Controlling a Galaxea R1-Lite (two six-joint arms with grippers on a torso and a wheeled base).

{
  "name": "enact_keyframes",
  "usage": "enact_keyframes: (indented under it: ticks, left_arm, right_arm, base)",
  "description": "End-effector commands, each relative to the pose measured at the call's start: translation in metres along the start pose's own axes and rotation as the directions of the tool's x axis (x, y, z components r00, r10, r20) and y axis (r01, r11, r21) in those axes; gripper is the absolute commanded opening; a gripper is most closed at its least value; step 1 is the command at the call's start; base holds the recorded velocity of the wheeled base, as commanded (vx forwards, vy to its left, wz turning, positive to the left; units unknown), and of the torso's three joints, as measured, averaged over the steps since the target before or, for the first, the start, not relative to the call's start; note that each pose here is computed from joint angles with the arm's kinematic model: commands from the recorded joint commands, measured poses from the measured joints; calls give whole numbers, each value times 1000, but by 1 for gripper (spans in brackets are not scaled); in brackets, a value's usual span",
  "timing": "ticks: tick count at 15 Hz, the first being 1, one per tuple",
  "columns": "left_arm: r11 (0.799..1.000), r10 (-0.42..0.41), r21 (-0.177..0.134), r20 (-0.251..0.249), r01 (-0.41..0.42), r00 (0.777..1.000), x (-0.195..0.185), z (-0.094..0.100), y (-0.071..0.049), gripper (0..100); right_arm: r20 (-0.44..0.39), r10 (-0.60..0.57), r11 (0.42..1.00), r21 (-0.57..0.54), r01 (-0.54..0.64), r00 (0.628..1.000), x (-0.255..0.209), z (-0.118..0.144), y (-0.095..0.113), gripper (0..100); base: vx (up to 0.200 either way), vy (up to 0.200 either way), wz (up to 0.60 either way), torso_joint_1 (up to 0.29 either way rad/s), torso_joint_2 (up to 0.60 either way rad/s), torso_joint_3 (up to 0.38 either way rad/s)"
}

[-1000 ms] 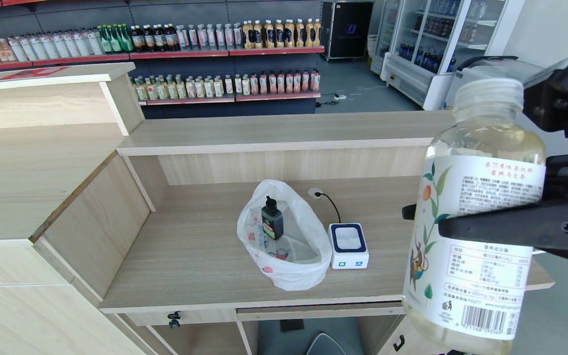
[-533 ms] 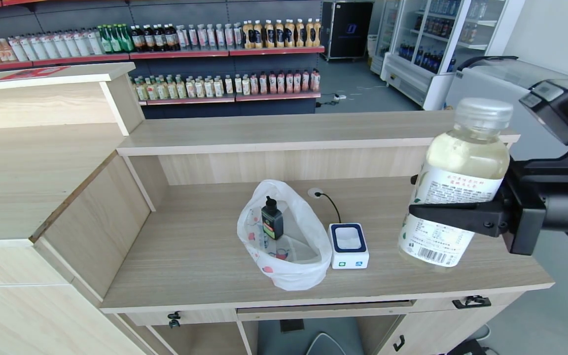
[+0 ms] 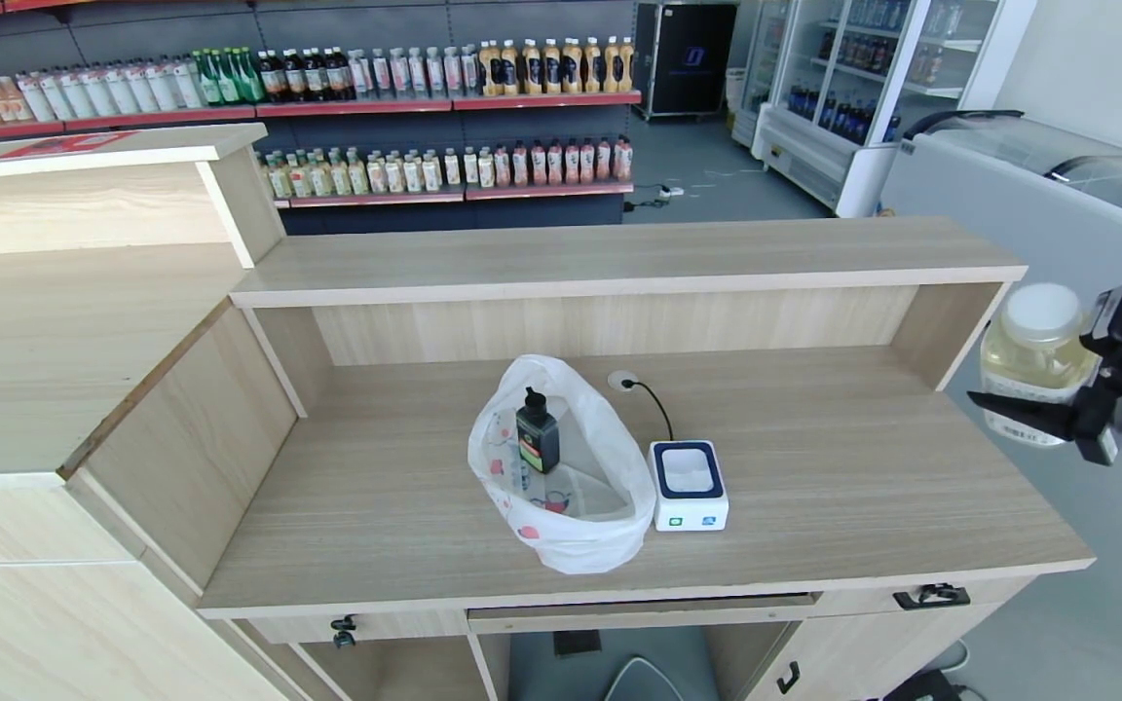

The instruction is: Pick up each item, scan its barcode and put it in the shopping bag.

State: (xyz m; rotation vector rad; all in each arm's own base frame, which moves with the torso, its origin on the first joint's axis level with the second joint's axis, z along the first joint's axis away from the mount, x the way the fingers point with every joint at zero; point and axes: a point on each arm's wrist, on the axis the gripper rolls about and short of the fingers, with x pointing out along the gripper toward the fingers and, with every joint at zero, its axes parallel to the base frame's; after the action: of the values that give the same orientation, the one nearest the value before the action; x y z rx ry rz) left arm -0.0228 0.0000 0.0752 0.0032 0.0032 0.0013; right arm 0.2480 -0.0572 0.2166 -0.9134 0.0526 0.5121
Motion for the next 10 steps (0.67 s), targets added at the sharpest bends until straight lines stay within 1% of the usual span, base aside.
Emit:
enact_keyframes:
  ticks: [1, 2, 4, 5, 6, 8, 9, 10]
  left_arm:
    - [1000, 0, 0, -1, 0, 1000, 0, 0, 0, 100]
    - [1000, 0, 0, -1, 0, 1000, 0, 0, 0, 100]
    - [1000, 0, 0, 0, 0, 1000, 0, 0, 0, 100]
    - [1000, 0, 0, -1, 0, 1000, 0, 0, 0, 100]
    - [1000, 0, 0, 0, 0, 1000, 0, 0, 0, 100]
    - [1000, 0, 0, 0, 0, 1000, 0, 0, 0, 100]
    - [1000, 0, 0, -1, 0, 1000, 0, 0, 0, 100]
    - [1000, 0, 0, -1, 0, 1000, 0, 0, 0, 100]
  right_arm:
    - [-30, 3, 1000, 25, -2, 1000, 7, -16, -2, 0]
    - [-9, -38, 999, -35, 37, 999, 12, -18, -7, 0]
    - [28, -88, 992, -92, 90, 996, 26, -26, -11, 0]
    - [67, -95, 988, -112, 102, 993, 37, -29, -11, 0]
    - [103, -90, 987, -128, 103, 991, 48, -34, -11, 0]
    - [163, -23, 992, -115, 42, 986, 64, -48, -4, 0]
    - [230, 48, 994, -108, -24, 972, 74, -60, 4, 0]
    - [277, 68, 991, -126, -34, 959, 79, -64, 8, 0]
  base:
    - [0, 0, 600, 7, -2, 7]
    - [0, 0, 600, 2, 2, 7]
    - [0, 0, 600, 2, 5, 5]
    - [0, 0, 600, 7, -2, -7]
    - [0, 0, 0, 0, 0, 0]
    - [0, 0, 0, 0, 0, 0]
    - [0, 0, 0, 0, 0, 0]
    - [0, 0, 0, 0, 0, 0]
